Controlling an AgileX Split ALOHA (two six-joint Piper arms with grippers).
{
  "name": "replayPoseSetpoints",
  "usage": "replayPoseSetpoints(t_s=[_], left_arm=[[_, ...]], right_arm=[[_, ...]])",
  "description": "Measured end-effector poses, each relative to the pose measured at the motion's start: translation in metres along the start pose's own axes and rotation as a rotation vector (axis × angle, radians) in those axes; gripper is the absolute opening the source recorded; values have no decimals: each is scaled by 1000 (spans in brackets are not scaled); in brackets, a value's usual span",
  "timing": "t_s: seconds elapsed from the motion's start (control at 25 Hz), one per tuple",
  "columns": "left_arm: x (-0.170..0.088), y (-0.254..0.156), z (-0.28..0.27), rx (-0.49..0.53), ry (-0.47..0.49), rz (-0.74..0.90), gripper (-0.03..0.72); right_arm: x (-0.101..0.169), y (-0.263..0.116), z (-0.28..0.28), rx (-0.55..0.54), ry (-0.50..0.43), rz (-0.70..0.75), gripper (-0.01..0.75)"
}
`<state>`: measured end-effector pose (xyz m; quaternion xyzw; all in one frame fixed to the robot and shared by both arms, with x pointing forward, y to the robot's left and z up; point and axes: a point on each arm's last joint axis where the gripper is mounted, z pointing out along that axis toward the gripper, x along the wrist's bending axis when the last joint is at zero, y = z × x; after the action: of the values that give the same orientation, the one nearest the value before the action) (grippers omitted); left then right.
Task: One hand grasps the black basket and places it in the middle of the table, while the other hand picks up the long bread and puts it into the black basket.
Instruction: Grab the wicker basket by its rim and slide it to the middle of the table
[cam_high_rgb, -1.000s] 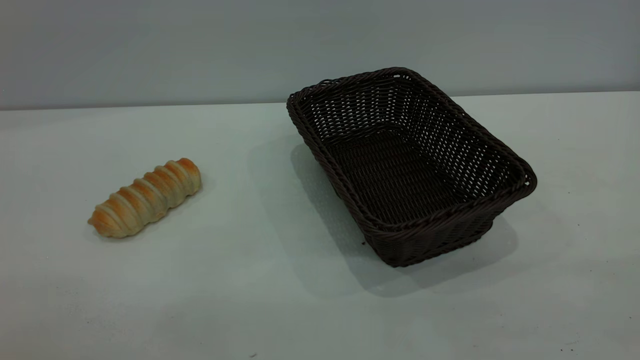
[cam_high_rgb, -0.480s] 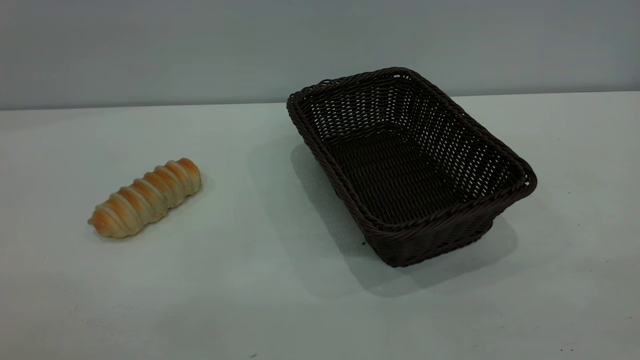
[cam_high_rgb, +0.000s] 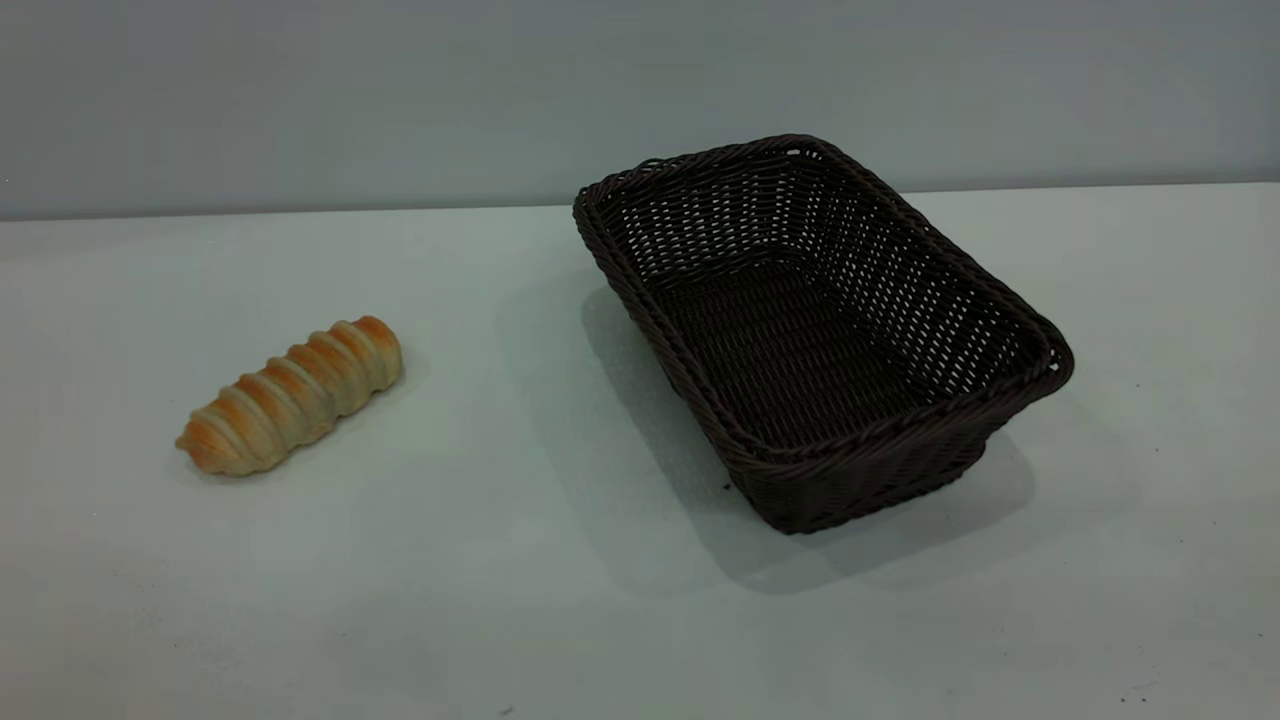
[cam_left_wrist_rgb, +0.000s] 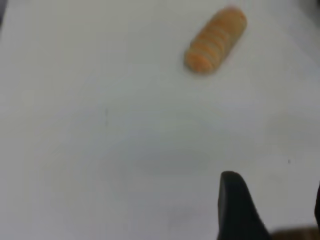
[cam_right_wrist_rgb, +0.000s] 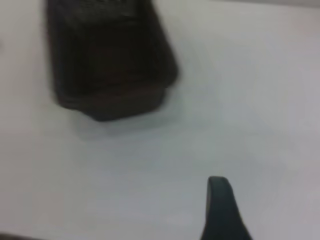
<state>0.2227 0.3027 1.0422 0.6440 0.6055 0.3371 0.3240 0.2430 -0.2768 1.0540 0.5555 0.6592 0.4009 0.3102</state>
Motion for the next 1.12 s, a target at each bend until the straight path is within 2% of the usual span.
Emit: replayPoseSetpoints(t_s=[0.12,0.28,0.36,0.48,0.64,0.84,1.12], left_arm=[[1,12,-6,-67,3,2,416],[0,34,2,-8,-12,-10,416],[0,48,7,20,-17,-14,416],[1,68,24,90,-24,-17,421],[0,85,48,148,-42,-32,470],[-1,95,64,140,-55,-47,506],[-1,98,64,113,-54,-48,510]], right_arm=[[7,16,17,62,150,-9,500],[10,41,46,169,325,-35,530],[9,53,59,198,381,-60,553],[4,66,87,280,447,-22,575],[-3,74,123,384,493,36,579],[-3,62,169,543,526,73,579],[39,40,223,685,502,-39,580]])
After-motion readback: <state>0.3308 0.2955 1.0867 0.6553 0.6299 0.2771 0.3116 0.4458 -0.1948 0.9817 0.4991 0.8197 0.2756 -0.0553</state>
